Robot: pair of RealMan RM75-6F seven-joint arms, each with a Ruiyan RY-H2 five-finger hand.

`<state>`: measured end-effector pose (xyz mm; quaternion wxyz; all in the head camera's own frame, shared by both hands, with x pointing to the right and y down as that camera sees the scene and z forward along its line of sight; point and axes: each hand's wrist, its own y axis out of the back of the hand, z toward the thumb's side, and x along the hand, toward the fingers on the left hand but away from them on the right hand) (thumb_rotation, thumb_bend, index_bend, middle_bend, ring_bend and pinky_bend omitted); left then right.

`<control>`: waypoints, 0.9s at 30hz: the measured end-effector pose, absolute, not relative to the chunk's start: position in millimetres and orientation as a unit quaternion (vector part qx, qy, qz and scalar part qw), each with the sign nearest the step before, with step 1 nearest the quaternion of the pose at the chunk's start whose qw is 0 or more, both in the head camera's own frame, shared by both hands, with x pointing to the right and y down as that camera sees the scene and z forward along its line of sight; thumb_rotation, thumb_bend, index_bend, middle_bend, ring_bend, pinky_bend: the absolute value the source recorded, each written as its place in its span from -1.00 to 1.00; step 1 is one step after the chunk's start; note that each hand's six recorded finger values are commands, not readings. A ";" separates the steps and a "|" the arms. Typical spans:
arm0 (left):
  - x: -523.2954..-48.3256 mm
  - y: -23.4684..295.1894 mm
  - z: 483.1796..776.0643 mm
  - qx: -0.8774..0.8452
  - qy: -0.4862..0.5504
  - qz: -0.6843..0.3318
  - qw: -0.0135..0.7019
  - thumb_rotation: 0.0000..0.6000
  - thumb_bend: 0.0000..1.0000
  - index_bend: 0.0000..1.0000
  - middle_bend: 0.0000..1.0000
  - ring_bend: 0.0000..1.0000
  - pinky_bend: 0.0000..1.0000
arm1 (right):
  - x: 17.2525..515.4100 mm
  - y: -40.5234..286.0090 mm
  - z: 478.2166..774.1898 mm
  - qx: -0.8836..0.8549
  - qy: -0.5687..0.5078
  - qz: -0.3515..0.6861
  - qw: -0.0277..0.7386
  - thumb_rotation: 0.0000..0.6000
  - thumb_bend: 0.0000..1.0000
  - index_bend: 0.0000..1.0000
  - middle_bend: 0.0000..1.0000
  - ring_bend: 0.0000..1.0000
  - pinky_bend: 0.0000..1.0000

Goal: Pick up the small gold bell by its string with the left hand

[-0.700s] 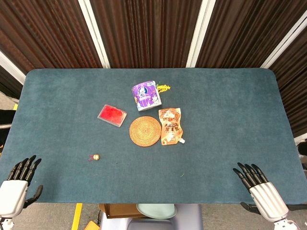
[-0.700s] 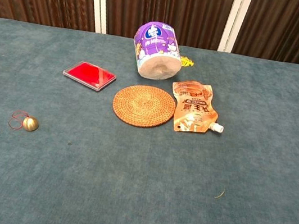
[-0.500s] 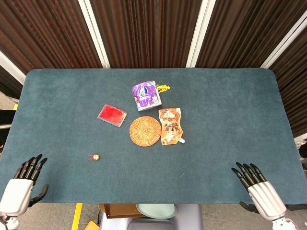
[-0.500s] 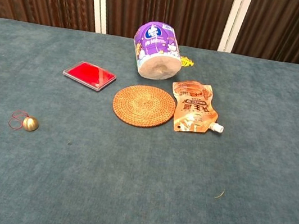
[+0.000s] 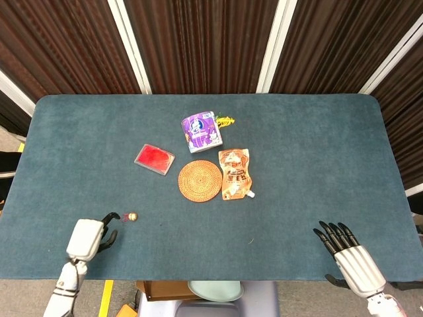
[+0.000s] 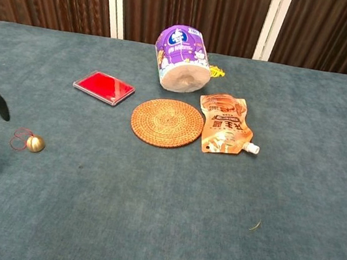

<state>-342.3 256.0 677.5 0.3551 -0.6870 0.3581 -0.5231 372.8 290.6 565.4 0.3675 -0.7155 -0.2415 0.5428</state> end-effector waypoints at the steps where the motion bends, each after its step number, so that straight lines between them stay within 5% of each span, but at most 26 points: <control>1: -340.5 252.7 683.3 -0.683 0.356 -0.527 0.359 1.00 -0.16 -0.15 1.00 1.00 1.00 | 373.0 290.5 565.1 -0.715 -0.242 0.543 0.368 1.00 -0.62 -1.00 -1.00 -1.00 -1.00; 9: -327.9 236.4 713.7 -0.667 0.336 -0.548 0.377 1.00 -0.17 -0.09 1.00 1.00 1.00 | 374.0 290.1 565.4 -0.715 -0.241 0.544 0.367 1.00 -0.62 -1.00 -1.00 -1.00 -1.00; 27: -311.9 231.9 723.5 -0.671 0.323 -0.544 0.387 1.00 -0.17 0.00 1.00 1.00 1.00 | 373.5 290.0 567.1 -0.714 -0.239 0.547 0.366 1.00 -0.62 -1.00 -1.00 -1.00 -1.00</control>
